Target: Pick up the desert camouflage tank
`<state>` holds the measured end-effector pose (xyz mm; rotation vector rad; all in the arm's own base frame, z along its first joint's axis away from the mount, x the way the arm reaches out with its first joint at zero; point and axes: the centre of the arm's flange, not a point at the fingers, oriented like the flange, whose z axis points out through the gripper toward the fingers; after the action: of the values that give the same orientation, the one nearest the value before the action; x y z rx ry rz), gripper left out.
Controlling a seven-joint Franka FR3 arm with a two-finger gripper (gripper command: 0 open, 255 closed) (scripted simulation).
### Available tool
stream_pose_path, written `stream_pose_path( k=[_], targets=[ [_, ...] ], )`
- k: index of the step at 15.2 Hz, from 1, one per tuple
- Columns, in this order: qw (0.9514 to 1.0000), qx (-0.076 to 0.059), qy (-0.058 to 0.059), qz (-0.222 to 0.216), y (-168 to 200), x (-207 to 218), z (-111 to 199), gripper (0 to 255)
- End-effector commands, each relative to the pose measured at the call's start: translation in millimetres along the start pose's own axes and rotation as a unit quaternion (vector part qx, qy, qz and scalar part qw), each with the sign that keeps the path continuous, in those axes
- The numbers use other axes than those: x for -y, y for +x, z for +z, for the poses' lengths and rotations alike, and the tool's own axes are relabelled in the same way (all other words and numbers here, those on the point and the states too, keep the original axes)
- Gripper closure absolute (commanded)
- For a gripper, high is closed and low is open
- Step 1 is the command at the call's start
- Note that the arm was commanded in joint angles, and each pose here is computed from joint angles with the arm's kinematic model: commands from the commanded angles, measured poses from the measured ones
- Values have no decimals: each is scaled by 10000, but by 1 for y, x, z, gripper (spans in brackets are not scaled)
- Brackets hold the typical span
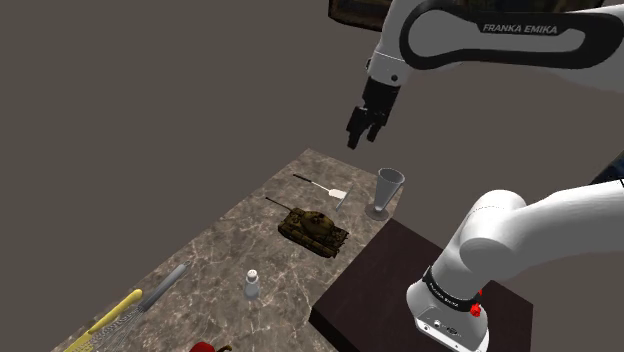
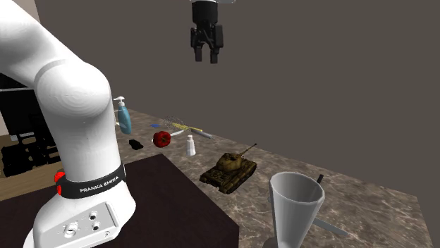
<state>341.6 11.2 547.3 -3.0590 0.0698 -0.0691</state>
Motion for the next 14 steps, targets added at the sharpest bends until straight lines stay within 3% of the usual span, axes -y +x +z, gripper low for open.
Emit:
stream_pose_path(
  k=[1,14],
  targets=[
    [10000,29,-19,-92,14,-2,25,0],
    [9973,263,-131,-673,97,-10,179,0]
  ],
)
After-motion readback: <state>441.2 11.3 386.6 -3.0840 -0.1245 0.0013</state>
